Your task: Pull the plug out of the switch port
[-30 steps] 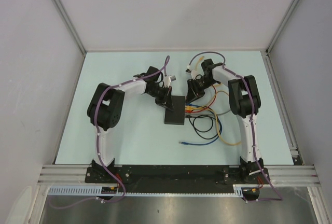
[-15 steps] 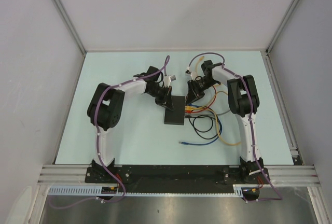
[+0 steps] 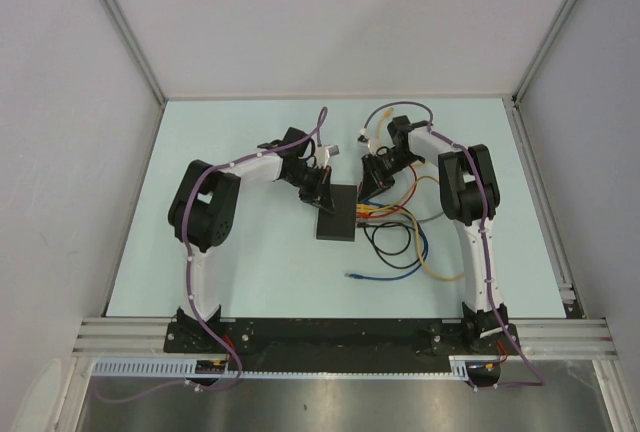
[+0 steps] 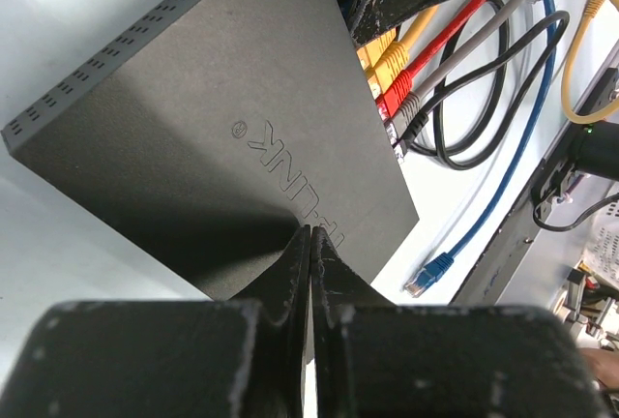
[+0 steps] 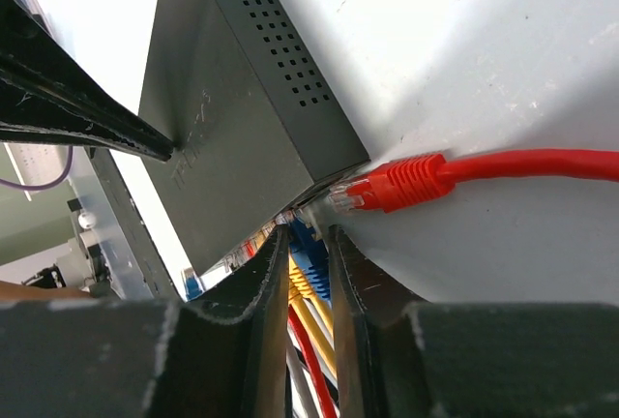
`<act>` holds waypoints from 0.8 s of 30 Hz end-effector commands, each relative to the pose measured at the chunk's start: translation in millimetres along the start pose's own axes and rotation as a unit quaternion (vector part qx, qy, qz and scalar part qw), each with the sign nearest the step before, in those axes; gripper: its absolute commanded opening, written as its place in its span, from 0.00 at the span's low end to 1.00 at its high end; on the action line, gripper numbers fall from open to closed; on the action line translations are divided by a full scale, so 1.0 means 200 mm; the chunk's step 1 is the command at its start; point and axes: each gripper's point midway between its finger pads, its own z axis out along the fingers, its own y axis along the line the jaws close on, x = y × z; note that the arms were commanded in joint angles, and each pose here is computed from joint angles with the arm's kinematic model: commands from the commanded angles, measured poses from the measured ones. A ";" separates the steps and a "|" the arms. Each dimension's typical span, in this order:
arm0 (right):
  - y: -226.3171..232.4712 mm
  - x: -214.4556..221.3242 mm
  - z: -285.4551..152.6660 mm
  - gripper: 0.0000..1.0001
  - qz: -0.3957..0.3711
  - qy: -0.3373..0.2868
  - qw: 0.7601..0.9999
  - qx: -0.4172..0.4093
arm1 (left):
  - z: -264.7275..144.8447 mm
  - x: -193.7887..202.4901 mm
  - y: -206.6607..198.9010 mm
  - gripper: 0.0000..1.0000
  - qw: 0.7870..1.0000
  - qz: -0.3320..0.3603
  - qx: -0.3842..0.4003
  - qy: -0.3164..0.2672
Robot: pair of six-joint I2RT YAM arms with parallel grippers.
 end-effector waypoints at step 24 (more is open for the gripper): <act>0.14 0.09 -0.16 0.00 -0.106 0.083 0.988 -0.072 | 0.04 0.08 0.10 0.03 0.998 0.023 -0.050 0.018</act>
